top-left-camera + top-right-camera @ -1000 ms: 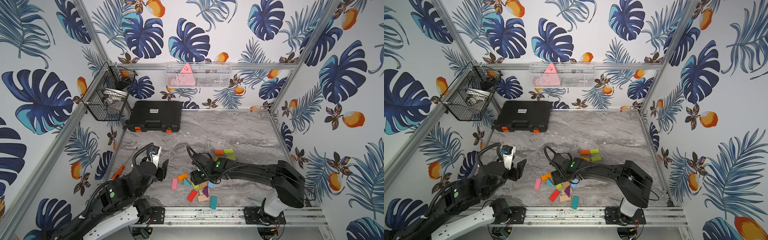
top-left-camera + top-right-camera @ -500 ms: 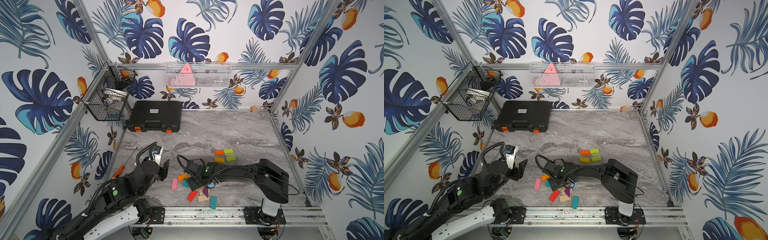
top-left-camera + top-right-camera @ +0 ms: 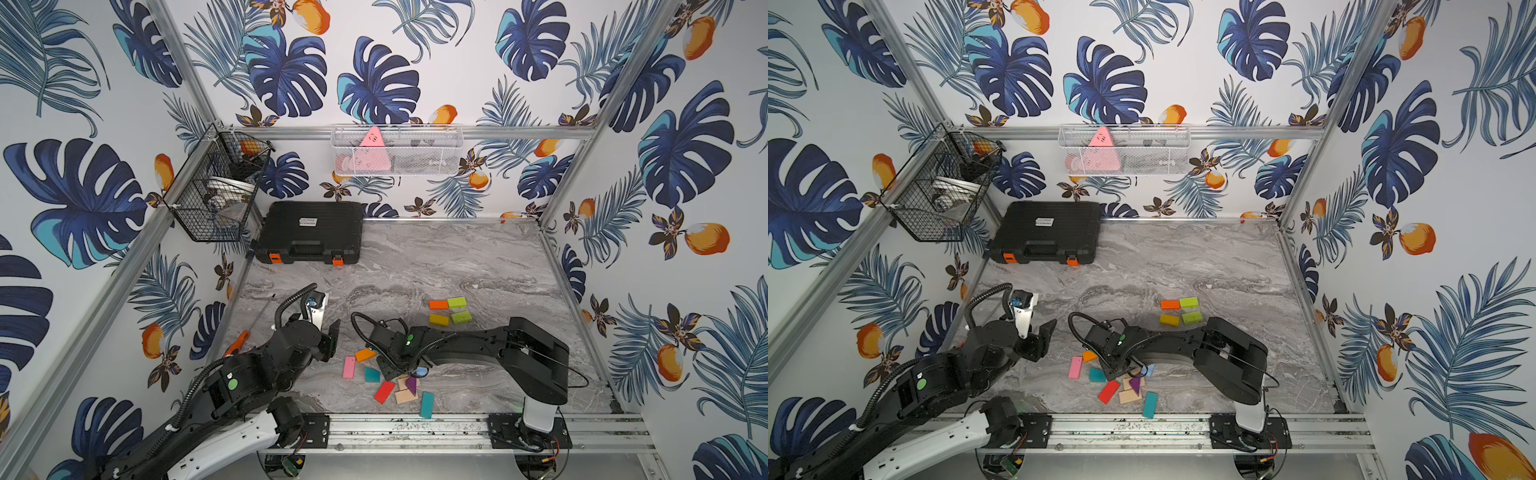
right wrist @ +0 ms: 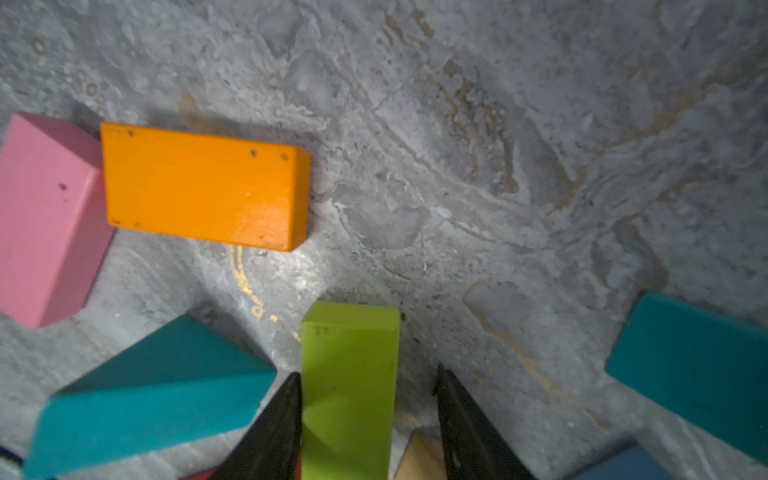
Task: Assemble a piece of candy with building blocks
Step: Pick up the building block from the center of the board, then place the building block at the center of the board, then pick up the building block from the center of the board, then place the building block at the center of the board.
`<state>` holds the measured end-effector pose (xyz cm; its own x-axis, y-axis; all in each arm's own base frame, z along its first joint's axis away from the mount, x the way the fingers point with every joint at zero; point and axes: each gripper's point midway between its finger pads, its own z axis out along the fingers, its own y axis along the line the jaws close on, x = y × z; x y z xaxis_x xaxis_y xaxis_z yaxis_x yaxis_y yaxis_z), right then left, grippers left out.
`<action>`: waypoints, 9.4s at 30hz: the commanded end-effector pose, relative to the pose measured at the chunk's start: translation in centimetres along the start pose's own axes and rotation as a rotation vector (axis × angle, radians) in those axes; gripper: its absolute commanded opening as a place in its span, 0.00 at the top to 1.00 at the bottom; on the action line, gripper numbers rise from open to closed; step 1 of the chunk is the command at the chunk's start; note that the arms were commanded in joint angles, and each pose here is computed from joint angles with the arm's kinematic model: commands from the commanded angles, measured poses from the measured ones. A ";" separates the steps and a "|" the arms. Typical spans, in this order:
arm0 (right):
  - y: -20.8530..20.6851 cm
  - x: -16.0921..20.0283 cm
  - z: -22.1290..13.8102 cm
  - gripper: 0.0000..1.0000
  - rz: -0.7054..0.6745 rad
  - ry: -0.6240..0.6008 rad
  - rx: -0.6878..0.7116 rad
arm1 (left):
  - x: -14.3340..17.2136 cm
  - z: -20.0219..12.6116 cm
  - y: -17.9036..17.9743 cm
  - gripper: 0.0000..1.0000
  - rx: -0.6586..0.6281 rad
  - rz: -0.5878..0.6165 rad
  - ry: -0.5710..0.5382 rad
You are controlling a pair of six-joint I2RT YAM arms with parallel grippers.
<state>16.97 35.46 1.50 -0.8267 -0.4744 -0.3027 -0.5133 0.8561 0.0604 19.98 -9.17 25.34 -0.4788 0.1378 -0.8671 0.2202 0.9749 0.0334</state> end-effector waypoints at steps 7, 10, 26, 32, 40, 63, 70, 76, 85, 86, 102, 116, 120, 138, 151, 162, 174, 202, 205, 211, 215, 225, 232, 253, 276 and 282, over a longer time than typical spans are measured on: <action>0.1 -0.7 0.1 0.64 0.011 -0.026 0.006 | -0.3 -0.2 0.1 0.34 0.000 -0.027 -0.015; 0.2 -1.9 -1.0 0.69 0.017 -0.073 0.003 | -0.2 -0.2 0.1 0.34 0.000 -0.025 -0.013; -11.1 -9.2 -11.1 0.77 0.259 -0.382 0.019 | -0.2 -0.3 0.1 0.34 0.006 -0.032 -0.018; -16.6 -7.4 -11.2 0.78 0.153 -0.406 0.104 | -0.2 -0.1 -0.2 0.34 0.020 -0.025 -0.012; -16.4 -6.1 -10.7 0.75 -0.175 -0.285 0.115 | -0.2 -0.2 -0.2 0.34 0.022 -0.028 -0.014; -15.5 -0.7 -4.0 0.72 -0.746 0.037 0.023 | 0.0 0.0 -0.8 0.34 0.047 -0.021 -0.003; -15.8 -0.6 -2.2 0.72 -0.786 0.067 0.026 | 0.1 0.2 -0.8 0.34 0.044 -0.016 0.006; -16.6 -0.3 -1.2 0.72 -0.794 0.104 0.040 | 0.1 0.3 -0.9 0.34 0.043 -0.014 0.009; -17.2 -0.9 -1.0 0.59 -0.797 0.100 0.061 | 0.1 0.3 -0.9 0.34 0.041 -0.011 0.012; -17.2 -1.0 -1.1 0.57 -0.795 0.098 0.066 | 0.1 0.3 -0.9 0.34 0.040 -0.012 0.012; -18.1 -1.5 -2.2 0.43 -0.784 0.066 0.132 | 0.2 0.4 -1.0 0.34 0.045 -0.013 0.015; -16.8 -5.9 -8.8 0.36 -0.578 -0.254 0.145 | 1.0 1.7 -1.6 0.34 0.026 0.000 0.071; -15.7 -8.2 -11.9 0.34 -0.340 -0.494 0.079 | 1.8 2.9 -2.5 0.34 0.024 -0.029 0.137; -16.0 -6.0 -13.4 0.35 0.011 -0.867 -0.080 | 12.3 12.5 -8.3 0.34 0.059 -0.027 0.431; -17.0 -4.9 -12.2 0.33 0.035 -0.879 -0.042 | 15.2 12.5 -7.8 0.32 0.047 -0.007 0.516; -17.6 -4.4 -12.1 0.30 0.056 -0.886 -0.008 | 17.4 12.5 -8.2 0.32 0.048 -0.024 0.602; -17.8 -4.4 -11.1 0.28 0.045 -0.850 0.019 | 18.0 13.7 -7.1 0.32 -0.067 0.026 0.635; -18.2 -4.1 -10.5 0.25 0.065 -0.819 0.053 | 18.2 15.1 -7.7 0.56 -0.025 -0.007 0.661; -18.4 -4.0 -10.6 0.25 0.076 -0.821 0.059 | 18.4 15.2 -7.9 0.59 -0.013 -0.021 0.662; -19.0 -3.9 -11.6 0.23 0.102 -0.860 0.079 | 17.9 15.6 -8.1 0.67 -0.009 -0.029 0.645; -19.8 -3.7 -12.6 0.23 0.136 -0.903 0.109 | 16.9 15.7 -8.4 0.72 0.003 -0.027 0.621; -24.2 -2.0 -15.4 0.17 0.358 -1.010 0.273 | 10.7 15.2 -11.4 0.77 0.139 -0.024 0.469; -30.3 2.1 -17.4 0.15 0.724 -1.077 0.560 | 6.3 14.7 -17.2 0.77 0.311 0.119 0.388; -34.2 7.1 -19.3 0.15 1.036 -1.124 0.709 | 6.5 19.4 -33.4 0.77 0.732 0.507 0.463; -34.0 6.3 -19.0 0.14 1.007 -1.103 0.708 | 10.6 24.6 -36.3 0.77 0.756 0.730 0.560; -33.8 5.9 -18.6 0.14 0.984 -1.093 0.693 | 10.8 25.7 -35.6 0.73 0.705 0.805 0.558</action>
<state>24.81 -0.50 14.87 -0.0662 0.3722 -0.9258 0.5509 0.7872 0.2771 28.49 -47.75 2.37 -0.2970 0.8553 -0.4245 0.9473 0.3199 -0.0182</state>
